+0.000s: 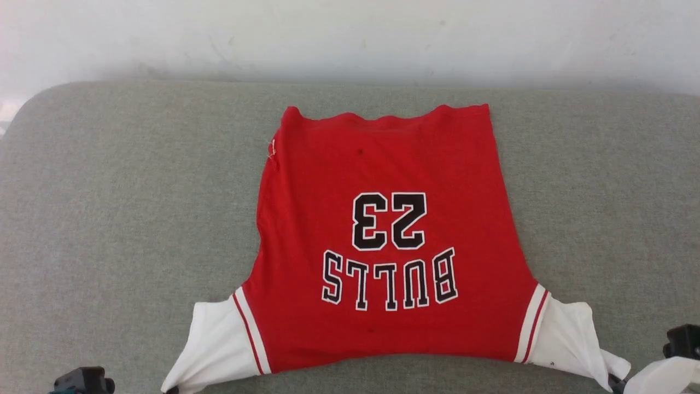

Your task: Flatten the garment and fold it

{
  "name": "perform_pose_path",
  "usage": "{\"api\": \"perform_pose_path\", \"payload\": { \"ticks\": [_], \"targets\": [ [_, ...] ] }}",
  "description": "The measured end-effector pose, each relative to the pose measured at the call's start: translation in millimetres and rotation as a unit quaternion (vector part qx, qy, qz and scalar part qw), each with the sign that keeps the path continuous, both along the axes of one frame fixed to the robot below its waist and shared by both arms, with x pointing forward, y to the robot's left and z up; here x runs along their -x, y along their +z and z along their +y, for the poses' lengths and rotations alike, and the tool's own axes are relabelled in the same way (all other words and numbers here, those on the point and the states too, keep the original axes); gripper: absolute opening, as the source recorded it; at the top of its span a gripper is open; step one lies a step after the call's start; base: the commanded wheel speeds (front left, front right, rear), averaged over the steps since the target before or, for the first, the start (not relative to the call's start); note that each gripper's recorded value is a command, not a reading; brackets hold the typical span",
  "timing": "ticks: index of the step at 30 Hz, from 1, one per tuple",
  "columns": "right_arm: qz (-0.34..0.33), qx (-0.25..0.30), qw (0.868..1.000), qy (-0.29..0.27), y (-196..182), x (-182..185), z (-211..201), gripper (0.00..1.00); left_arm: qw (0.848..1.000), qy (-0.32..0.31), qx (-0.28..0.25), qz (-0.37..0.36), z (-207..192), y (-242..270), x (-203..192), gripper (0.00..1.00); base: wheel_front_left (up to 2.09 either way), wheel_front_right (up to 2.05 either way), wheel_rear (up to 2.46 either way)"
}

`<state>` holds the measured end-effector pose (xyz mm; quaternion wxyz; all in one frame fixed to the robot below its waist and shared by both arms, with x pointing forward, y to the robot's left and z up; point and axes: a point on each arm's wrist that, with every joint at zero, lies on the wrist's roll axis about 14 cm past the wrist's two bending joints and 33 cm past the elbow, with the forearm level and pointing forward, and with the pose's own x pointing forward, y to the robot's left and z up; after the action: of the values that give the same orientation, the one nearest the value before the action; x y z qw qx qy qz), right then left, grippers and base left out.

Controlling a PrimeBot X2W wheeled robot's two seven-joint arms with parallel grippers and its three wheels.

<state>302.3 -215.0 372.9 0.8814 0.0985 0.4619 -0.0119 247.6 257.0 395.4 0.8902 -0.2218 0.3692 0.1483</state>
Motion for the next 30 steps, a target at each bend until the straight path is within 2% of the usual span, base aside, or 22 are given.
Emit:
{"api": "perform_pose_path", "payload": {
  "ticks": [1,2,3,4,5,9,12,18,24,30],
  "targets": [
    [-0.005,-0.003,1.0,-0.004,-2,1,0,0.0,1.0,0.002,0.0,-0.003,-1,0,0,0.0,0.0,0.0,0.0],
    [-0.011,-0.006,1.0,-0.007,-4,1,0,0.06,1.0,0.004,0.001,-0.007,-1,0,-1,0.0,0.0,0.0,0.0],
    [-0.017,-0.009,1.0,-0.009,-6,0,1,0.29,1.0,0.006,0.001,-0.012,-2,1,-2,0.0,0.0,0.0,0.0],
    [-0.026,-0.011,1.0,-0.011,-6,-1,2,0.95,1.0,0.007,0.001,-0.016,-2,2,-3,0.0,0.0,0.0,0.0],
    [-0.038,-0.011,0.999,-0.013,-5,-3,2,1.0,1.0,0.009,0.0,-0.022,-2,3,-4,0.0,0.0,0.0,0.0],
    [-0.086,-0.008,0.996,-0.021,2,-13,1,1.0,0.999,0.013,-0.01,-0.04,0,8,-6,0.0,0.0,0.0,0.0],
    [-0.151,0.006,0.988,-0.024,21,-30,-2,1.0,0.998,0.018,-0.01,-0.059,-1,14,-9,0.0,0.0,0.0,0.0],
    [-0.293,0.032,0.955,-0.008,76,-76,7,1.0,0.996,0.026,-0.011,-0.088,-3,25,-11,0.0,0.0,0.0,0.0],
    [-0.401,0.033,0.914,0.041,129,-133,45,1.0,0.994,0.023,-0.009,-0.106,-6,34,-16,0.0,0.0,0.0,0.0],
    [-0.419,0.029,0.903,0.083,142,-191,71,1.0,0.994,0.025,-0.017,-0.108,-2,36,-20,0.0,0.0,0.0,0.0]
  ]
}}
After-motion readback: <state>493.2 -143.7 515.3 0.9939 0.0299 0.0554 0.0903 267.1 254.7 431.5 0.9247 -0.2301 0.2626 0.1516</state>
